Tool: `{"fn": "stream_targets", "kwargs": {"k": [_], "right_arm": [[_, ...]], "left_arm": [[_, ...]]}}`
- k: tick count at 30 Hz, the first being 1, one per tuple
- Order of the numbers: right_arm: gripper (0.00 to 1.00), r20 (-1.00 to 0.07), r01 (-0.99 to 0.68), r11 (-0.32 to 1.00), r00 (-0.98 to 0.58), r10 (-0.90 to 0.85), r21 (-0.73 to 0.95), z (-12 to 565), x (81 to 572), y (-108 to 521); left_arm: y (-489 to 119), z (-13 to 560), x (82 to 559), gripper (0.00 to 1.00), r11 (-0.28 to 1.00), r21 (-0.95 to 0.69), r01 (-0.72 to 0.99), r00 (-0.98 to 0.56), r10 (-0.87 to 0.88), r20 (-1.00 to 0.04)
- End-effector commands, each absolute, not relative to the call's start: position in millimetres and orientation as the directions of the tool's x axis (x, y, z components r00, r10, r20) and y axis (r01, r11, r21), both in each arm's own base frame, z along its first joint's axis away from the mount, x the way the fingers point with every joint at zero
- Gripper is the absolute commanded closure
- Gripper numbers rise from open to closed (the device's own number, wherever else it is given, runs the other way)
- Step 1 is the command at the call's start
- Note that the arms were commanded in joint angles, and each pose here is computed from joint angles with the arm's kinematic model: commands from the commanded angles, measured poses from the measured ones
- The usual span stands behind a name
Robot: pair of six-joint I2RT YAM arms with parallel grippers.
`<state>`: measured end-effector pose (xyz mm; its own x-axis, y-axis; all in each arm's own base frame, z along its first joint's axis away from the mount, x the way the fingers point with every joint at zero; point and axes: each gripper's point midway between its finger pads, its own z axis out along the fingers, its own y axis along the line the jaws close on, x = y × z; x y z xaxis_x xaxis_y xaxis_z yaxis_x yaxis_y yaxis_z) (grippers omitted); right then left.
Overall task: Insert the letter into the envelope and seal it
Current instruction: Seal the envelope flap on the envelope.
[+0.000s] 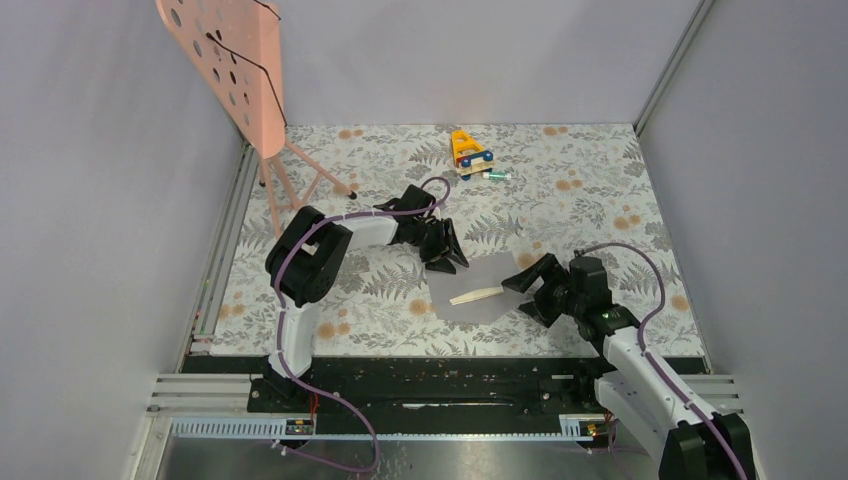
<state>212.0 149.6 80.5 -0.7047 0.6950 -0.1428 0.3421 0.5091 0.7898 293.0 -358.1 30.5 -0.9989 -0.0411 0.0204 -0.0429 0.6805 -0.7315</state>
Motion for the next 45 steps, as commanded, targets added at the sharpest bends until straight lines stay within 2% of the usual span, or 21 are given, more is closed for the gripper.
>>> {"fn": "stream_targets", "kwargs": {"k": [1,3,8,16,23,32,45], "right_arm": [[0.1,-0.104,0.484,0.538,-0.67,0.735,0.69,39,188,132],[0.1,-0.101,0.482,0.519,-0.656,0.748,0.706,32,192,133],[0.1,-0.198,0.432,0.562,-0.641,0.741,0.705,30,217,128],[0.1,-0.146,0.408,0.491,-0.636,0.758,0.77,37,235,143],[0.1,-0.188,0.321,0.466,-0.62,0.761,0.824,69,238,145],[0.11,-0.193,0.242,0.431,-0.637,0.747,0.869,97,240,154],[0.11,-0.199,0.214,0.451,-0.68,0.706,0.866,96,259,167]], "left_arm": [[-333,-23,269,0.54,0.8,-0.588,-0.115,-0.993,-0.083,0.082],[-333,-23,268,0.54,0.8,-0.589,-0.116,-0.993,-0.082,0.084],[-333,-24,267,0.54,0.799,-0.592,-0.109,-0.994,-0.072,0.087],[-333,-23,267,0.54,0.802,-0.589,-0.1,-0.994,-0.062,0.085],[-334,-24,268,0.54,0.801,-0.591,-0.098,-0.995,-0.058,0.086],[-334,-25,267,0.54,0.802,-0.59,-0.098,-0.995,-0.056,0.088],[-336,-24,267,0.54,0.799,-0.593,-0.093,-0.995,-0.052,0.086]]}}
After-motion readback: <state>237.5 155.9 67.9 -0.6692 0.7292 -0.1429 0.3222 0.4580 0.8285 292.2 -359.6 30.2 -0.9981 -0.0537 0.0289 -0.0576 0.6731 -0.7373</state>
